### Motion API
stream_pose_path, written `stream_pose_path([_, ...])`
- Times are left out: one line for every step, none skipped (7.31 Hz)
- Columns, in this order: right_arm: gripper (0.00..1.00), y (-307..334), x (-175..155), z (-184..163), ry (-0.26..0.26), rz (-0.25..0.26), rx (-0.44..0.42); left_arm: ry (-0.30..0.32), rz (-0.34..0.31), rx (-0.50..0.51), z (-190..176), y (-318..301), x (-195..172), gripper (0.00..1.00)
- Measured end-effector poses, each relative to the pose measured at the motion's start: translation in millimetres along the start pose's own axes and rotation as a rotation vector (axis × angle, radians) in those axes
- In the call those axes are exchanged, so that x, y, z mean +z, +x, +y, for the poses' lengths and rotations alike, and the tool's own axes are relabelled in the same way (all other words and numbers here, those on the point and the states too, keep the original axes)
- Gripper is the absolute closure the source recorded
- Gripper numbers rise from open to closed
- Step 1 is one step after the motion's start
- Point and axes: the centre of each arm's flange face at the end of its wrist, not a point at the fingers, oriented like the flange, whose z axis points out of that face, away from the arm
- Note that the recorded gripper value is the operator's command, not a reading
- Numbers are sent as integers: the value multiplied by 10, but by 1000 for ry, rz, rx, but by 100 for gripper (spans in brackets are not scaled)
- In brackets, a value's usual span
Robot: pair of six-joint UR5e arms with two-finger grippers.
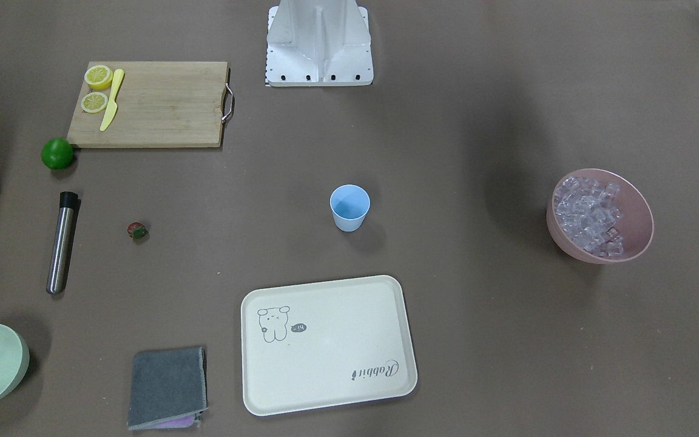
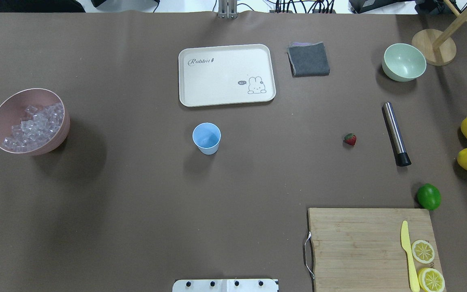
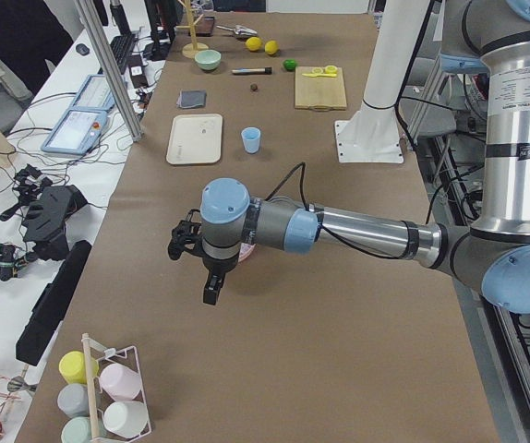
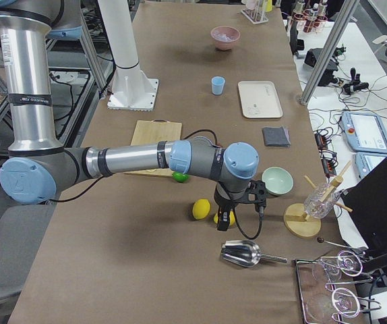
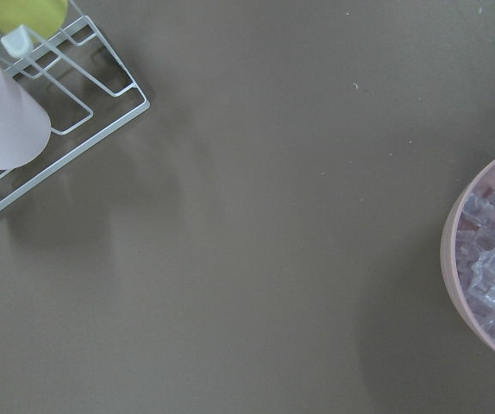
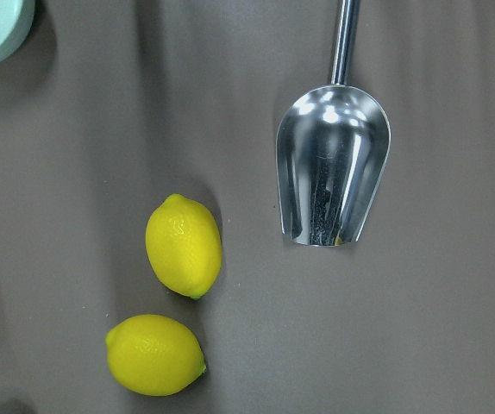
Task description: Mash ice and strawberries in cup
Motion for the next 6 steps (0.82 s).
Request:
stream_pose_path([0,-2,-5,-6,1,1,-1,1,0,-8,33,-33,-13,3])
stream_pose_path([0,-6,-15,-15,2,7,-2,3,0,-12,47,-44,-24,3])
stream_pose_path([0,-12,-32,-24,4,16,-4,3,-1,-14,52,-48,-26,3])
stream_pose_path([0,-24,-51,-33,7,22,-6,4,-2,-14,54,-50,-32,3])
stream_pose_path([0,-43,-74,-45,12,25,-10,5,-3,-16,49,-50,-37,3])
stream_pose_path([0,-76,-109,-60,18,26,-16,6,-5,-19,37,-53,-44,3])
